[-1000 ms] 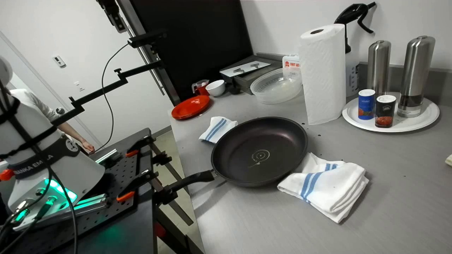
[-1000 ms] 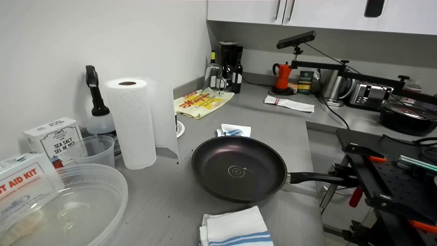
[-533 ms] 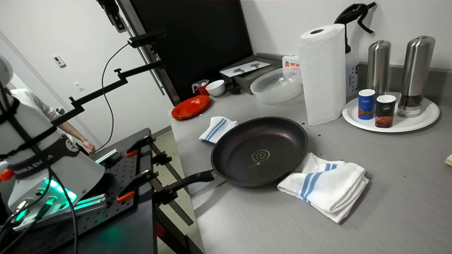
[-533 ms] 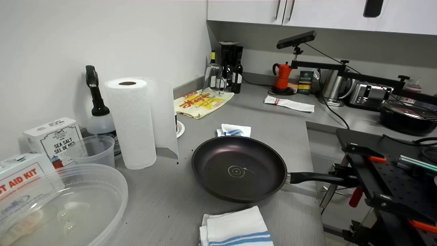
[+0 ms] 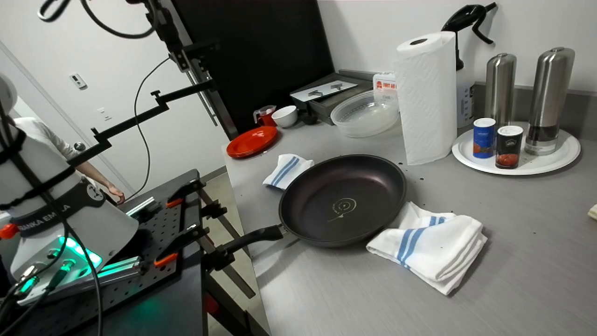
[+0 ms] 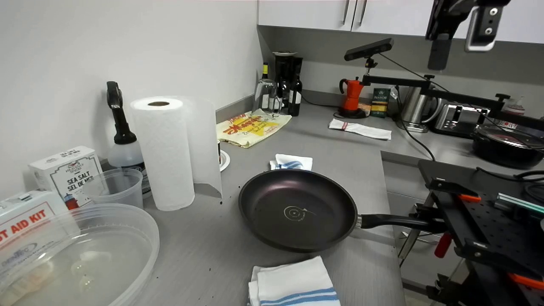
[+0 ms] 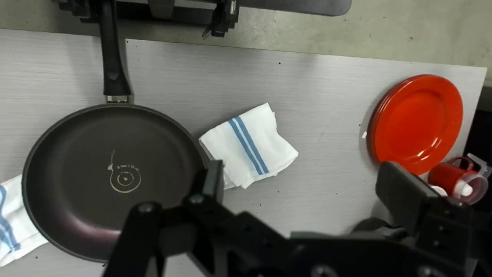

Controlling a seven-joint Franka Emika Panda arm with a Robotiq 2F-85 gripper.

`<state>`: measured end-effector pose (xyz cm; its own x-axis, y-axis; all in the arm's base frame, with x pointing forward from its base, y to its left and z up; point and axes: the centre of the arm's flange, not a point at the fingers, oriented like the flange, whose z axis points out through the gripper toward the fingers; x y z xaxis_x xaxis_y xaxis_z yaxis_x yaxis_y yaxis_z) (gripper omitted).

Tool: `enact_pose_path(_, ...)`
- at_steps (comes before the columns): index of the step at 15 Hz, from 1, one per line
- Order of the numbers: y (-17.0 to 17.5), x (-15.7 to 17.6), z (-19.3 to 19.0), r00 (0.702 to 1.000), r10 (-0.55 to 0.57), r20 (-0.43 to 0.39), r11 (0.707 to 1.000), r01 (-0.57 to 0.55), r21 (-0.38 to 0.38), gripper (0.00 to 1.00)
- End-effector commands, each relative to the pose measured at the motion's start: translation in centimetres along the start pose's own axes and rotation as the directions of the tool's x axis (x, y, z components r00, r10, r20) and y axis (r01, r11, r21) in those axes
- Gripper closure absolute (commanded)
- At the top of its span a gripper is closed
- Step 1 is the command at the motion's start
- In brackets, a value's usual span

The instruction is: Pick the cloth and wipe the pan

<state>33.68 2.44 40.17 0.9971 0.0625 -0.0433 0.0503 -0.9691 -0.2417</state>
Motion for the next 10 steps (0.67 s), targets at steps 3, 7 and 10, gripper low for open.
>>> enact_pose_path(3, -1.6, 3.7, 8.0, 0.988, 0.131, -0.086, 0.991, -0.131, 0.015, 0.00)
enact_pose_path(7, -3.8, 5.7, 12.6, 0.978, 0.170, -0.124, 0.985, -0.173, -0.014, 0.00)
enact_pose_path(10, -5.1, 6.5, 16.0, 0.979, 0.161, -0.122, 0.984, -0.170, -0.062, 0.00)
